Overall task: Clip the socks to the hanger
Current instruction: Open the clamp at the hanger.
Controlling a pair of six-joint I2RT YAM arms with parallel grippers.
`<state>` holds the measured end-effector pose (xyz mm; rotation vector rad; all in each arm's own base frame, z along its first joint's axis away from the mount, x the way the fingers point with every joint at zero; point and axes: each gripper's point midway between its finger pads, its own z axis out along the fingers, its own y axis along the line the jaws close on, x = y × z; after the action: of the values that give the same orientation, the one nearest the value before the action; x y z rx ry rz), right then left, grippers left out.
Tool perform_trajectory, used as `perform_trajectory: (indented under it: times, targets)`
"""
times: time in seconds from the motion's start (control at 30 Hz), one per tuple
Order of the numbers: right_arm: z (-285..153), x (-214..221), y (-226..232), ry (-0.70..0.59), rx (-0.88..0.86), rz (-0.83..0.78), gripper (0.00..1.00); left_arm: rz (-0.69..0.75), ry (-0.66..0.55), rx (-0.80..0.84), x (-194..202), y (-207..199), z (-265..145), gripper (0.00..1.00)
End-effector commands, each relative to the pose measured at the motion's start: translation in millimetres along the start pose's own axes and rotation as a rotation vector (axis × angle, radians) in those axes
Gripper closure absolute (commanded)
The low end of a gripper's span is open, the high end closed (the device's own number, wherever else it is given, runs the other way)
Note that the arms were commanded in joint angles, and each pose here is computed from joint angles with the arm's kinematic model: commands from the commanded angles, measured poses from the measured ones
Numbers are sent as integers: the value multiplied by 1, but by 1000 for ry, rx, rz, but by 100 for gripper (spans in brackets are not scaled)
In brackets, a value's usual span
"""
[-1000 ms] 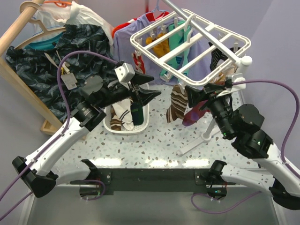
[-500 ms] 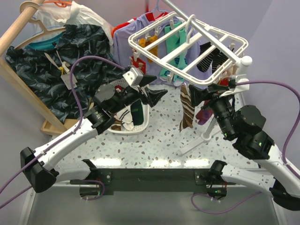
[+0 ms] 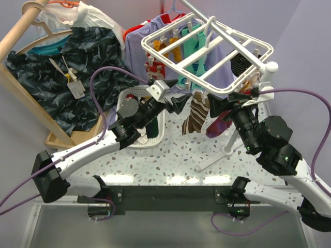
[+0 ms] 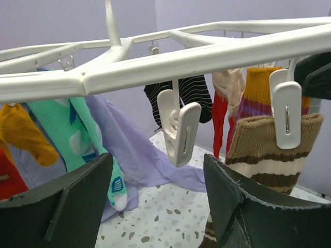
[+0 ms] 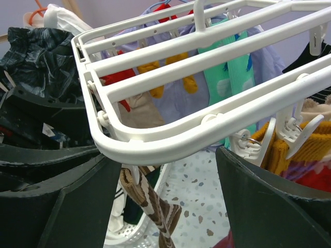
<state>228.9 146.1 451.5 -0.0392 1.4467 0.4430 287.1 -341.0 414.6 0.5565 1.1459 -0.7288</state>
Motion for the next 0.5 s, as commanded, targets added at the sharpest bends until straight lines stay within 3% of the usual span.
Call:
perform_trajectory:
  times: [0.0,0.2,0.47]
  targets:
    - [-1,-10,-3,-30,19,24,23,86,-106,-63,-22,7,8,27]
    - [-2,-10,-3,-29,15,24,22,124,-126,-64,-23,2,13,38]
    - [-3,-6,-1,-19,-2,31,22,150,-149,-68,-27,-7,16,39]
